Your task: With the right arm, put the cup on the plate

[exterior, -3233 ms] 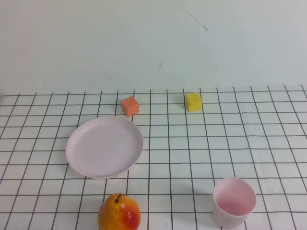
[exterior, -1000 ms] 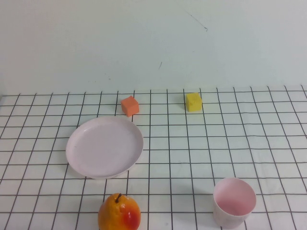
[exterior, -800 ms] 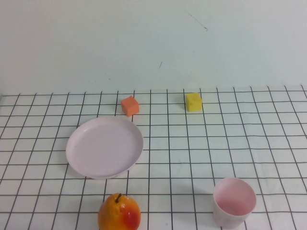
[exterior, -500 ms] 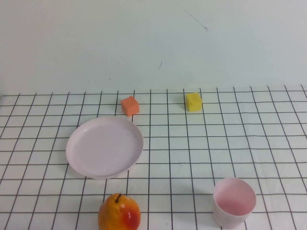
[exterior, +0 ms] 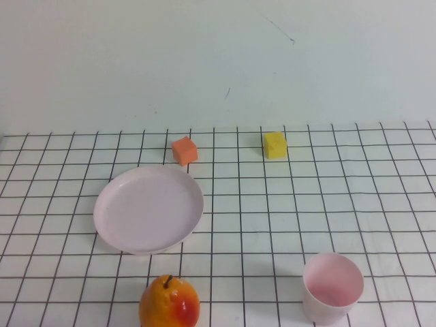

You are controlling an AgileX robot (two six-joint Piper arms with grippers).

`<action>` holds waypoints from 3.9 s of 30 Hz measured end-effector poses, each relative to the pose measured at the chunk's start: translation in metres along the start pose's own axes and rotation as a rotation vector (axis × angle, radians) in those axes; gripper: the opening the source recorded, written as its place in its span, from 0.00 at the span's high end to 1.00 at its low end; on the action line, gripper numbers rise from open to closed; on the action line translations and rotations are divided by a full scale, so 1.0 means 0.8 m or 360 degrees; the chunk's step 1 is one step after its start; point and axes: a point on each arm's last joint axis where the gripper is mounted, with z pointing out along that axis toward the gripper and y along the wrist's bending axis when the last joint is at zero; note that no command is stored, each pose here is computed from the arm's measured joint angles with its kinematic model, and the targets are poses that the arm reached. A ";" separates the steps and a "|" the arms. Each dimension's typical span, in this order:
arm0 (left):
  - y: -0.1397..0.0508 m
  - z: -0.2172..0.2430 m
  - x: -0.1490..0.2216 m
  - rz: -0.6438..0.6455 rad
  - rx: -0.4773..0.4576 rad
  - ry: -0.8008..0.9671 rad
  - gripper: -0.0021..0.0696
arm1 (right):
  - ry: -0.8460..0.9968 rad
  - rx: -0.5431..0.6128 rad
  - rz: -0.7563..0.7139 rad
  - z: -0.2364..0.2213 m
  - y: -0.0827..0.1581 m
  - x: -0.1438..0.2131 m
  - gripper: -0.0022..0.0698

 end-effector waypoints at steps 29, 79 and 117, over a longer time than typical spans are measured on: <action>0.000 0.000 0.000 0.0000 0.0000 0.0000 0.97 | 0.2004 -0.1517 -0.0337 0.208 0.121 0.142 0.97; 0.000 0.000 0.000 0.0000 0.0000 0.0000 0.97 | 0.1810 -0.1866 -0.0559 0.361 0.312 0.210 0.94; 0.000 0.000 0.000 0.0000 0.0000 0.0000 0.98 | 0.1663 -0.2001 -0.0485 0.393 0.446 0.354 0.64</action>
